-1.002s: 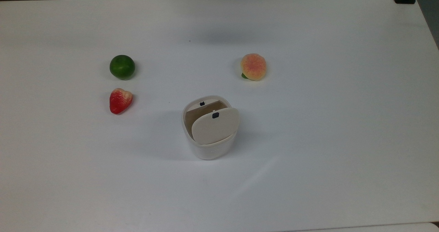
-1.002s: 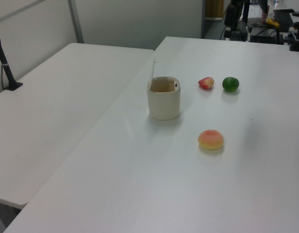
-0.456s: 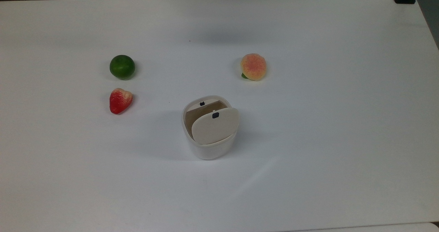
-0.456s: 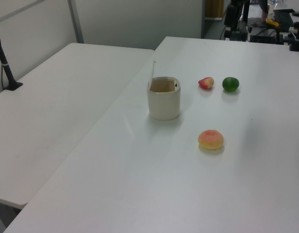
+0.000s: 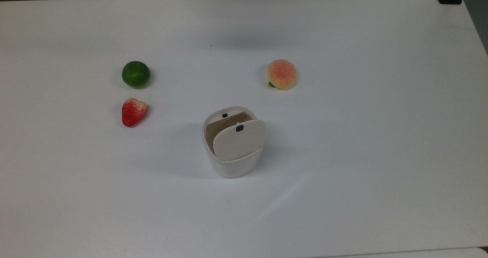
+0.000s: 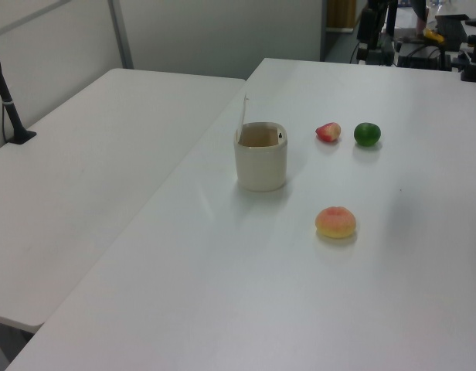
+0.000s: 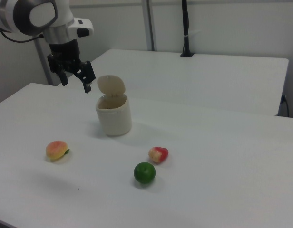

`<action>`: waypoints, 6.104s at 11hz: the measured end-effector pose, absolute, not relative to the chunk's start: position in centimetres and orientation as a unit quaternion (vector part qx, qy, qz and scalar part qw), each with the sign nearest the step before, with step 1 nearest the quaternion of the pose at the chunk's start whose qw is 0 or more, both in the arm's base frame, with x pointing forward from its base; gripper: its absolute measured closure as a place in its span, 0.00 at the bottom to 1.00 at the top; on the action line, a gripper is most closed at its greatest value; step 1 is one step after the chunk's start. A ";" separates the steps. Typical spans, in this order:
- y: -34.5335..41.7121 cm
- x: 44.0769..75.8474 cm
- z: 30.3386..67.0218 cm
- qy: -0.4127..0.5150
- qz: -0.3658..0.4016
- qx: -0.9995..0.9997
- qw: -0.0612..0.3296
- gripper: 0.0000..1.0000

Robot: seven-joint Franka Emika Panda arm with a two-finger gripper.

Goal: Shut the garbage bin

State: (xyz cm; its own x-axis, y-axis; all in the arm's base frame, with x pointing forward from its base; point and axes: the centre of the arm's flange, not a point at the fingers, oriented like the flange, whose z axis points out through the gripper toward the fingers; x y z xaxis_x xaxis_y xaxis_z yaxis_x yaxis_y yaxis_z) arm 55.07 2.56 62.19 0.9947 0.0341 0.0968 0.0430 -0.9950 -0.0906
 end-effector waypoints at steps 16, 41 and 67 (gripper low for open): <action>2.7 56.8 60.5 -0.020 -0.059 -0.997 0.045 0.99; 12.9 73.3 51.5 -0.023 -0.325 -0.944 0.062 0.99; 9.6 69.7 44.2 -0.053 -0.149 -0.987 0.029 0.99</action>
